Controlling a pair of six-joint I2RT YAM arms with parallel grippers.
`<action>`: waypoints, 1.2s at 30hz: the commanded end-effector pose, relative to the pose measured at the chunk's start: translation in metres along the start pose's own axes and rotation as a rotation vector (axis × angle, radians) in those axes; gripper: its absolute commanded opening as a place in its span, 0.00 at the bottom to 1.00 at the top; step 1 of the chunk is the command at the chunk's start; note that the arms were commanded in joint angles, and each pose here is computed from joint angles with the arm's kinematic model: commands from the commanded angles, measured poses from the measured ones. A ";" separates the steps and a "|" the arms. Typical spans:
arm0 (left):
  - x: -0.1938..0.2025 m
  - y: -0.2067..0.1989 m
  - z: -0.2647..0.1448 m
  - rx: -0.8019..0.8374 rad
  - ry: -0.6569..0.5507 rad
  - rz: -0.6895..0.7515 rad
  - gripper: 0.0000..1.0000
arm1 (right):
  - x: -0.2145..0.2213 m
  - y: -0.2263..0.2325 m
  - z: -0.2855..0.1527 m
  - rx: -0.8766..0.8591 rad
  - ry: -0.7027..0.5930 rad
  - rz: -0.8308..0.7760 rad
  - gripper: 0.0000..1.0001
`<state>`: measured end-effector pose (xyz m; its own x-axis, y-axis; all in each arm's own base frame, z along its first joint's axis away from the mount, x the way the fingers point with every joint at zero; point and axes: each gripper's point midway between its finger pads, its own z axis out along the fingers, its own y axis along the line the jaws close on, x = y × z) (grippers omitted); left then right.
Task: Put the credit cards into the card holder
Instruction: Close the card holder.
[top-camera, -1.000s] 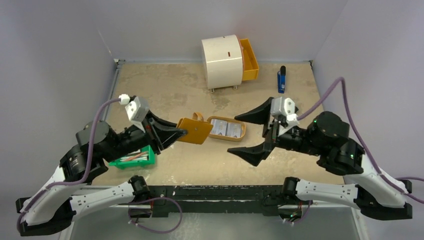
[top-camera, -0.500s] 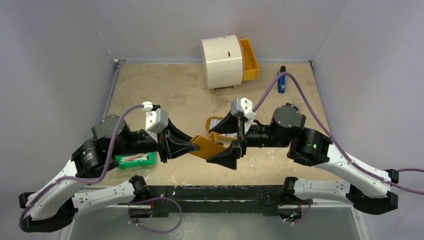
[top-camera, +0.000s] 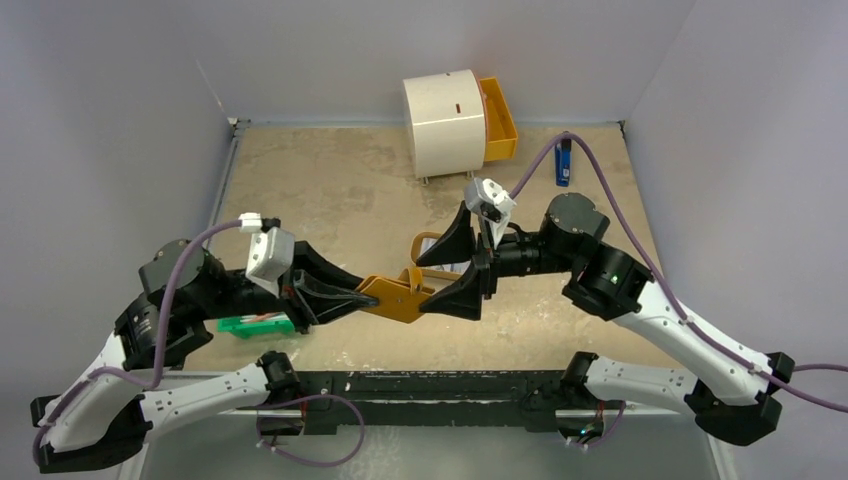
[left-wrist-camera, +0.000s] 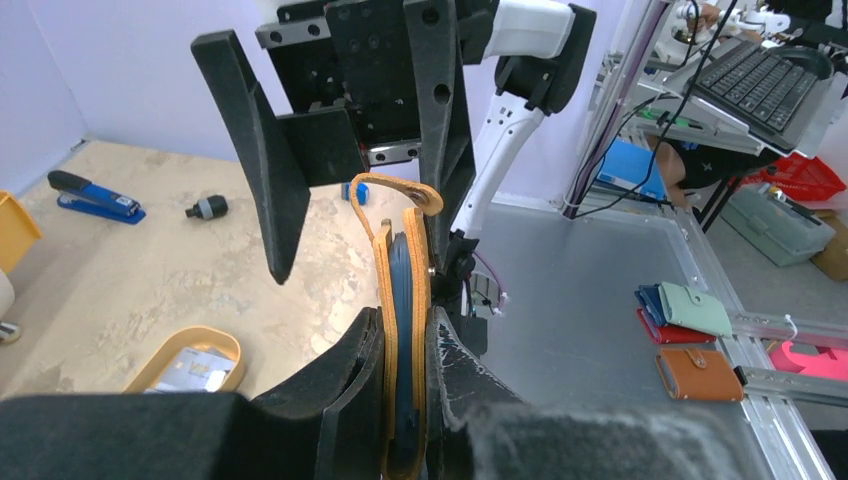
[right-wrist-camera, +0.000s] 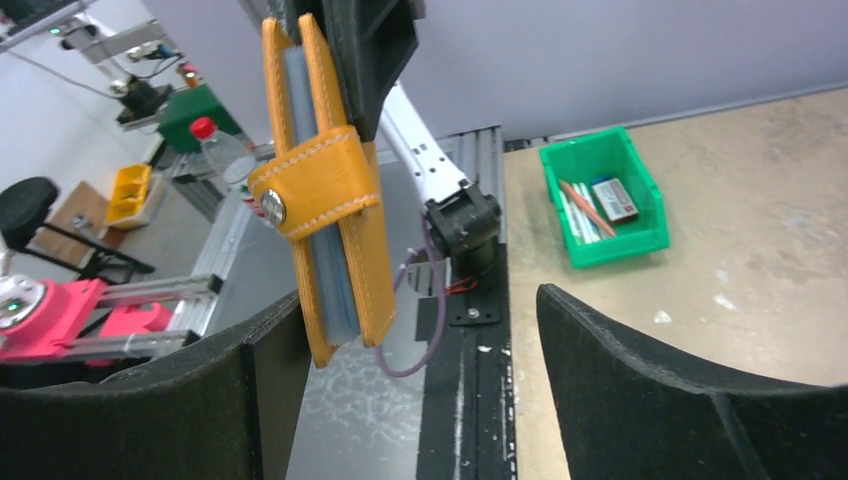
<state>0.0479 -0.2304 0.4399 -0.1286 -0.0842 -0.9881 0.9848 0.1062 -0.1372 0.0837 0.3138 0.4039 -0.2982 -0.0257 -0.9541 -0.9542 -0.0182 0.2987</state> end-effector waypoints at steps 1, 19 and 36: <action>-0.037 -0.010 -0.011 0.017 -0.113 0.077 0.00 | -0.013 0.023 0.005 -0.153 -0.039 -0.001 0.77; -0.038 -0.001 -0.005 -0.023 -0.115 0.074 0.00 | -0.026 0.029 0.018 -0.241 -0.100 0.055 0.32; -0.036 0.055 -0.033 -0.314 -0.550 -0.280 0.74 | -0.072 0.011 -0.016 -0.008 -0.458 0.099 0.00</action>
<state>0.0873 -0.2058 0.4359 -0.1995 -0.3923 -0.8979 0.8890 0.3130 -0.3343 0.0842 0.3167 0.4295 -0.4217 0.2121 -0.8816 -0.9066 -0.0804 0.4143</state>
